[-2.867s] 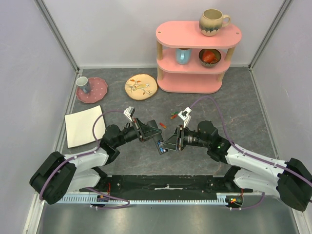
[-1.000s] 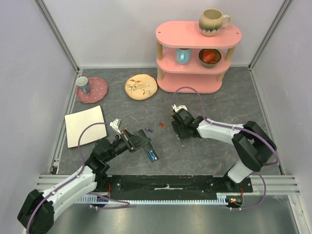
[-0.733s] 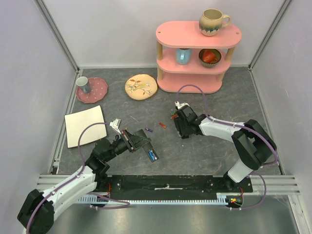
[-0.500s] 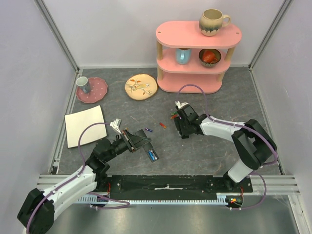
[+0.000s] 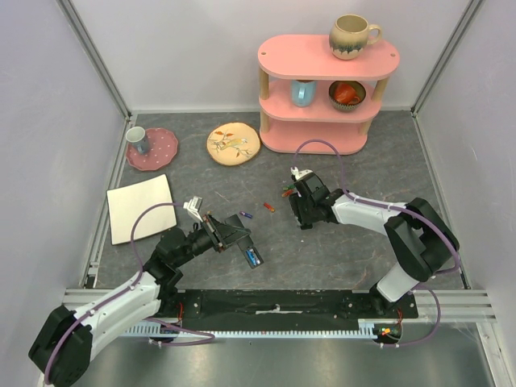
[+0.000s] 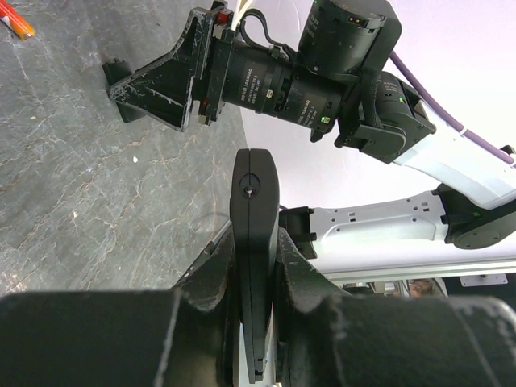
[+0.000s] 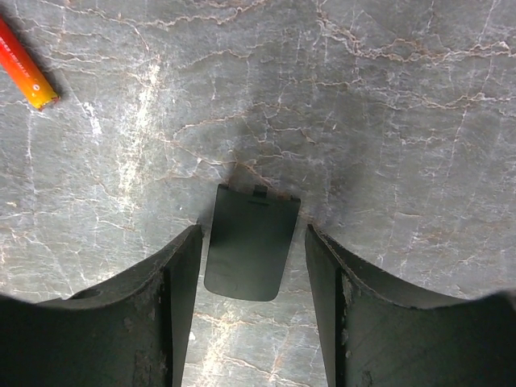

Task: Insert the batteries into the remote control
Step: Pick up the battery cover at the center of the board.

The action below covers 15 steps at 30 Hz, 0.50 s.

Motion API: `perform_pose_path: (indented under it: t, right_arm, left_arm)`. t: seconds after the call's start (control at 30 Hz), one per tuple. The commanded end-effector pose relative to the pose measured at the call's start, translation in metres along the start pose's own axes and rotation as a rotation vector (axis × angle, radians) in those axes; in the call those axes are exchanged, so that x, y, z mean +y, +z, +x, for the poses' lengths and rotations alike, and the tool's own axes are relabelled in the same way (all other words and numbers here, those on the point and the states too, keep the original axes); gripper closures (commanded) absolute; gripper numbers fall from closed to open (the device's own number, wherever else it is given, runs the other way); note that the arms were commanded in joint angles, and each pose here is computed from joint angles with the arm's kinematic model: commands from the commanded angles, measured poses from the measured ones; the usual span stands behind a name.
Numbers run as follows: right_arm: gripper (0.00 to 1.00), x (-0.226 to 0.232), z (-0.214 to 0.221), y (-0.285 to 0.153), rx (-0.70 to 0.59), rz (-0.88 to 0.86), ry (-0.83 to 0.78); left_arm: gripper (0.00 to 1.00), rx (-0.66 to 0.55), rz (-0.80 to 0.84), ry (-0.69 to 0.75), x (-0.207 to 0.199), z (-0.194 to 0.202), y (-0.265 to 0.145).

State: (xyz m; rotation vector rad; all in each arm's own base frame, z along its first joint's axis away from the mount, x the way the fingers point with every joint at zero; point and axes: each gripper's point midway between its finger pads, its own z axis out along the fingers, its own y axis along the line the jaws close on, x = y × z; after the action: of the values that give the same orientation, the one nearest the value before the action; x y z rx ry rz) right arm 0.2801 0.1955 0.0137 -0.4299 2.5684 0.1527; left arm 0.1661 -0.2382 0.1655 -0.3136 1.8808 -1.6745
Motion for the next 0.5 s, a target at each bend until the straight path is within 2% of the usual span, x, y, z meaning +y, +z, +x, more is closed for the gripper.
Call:
perform_pose_path:
  t: [0.0, 0.23, 0.47]
  right_arm:
    - [0.37, 0.002, 0.044, -0.006, 0.164, -0.026, -0.011]
    - [0.36, 0.004, 0.045, -0.012, 0.162, -0.007, -0.028]
    - [0.41, 0.005, 0.054, -0.007, 0.186, 0.008, -0.032]
  left_arm:
    - [0.98, -0.023, 0.049, 0.05, -0.008, -0.004, 0.0]
    - [0.98, -0.021, 0.047, 0.048, -0.007, -0.004, 0.0]
    - [0.98, -0.013, 0.058, 0.05, -0.01, -0.002, -0.001]
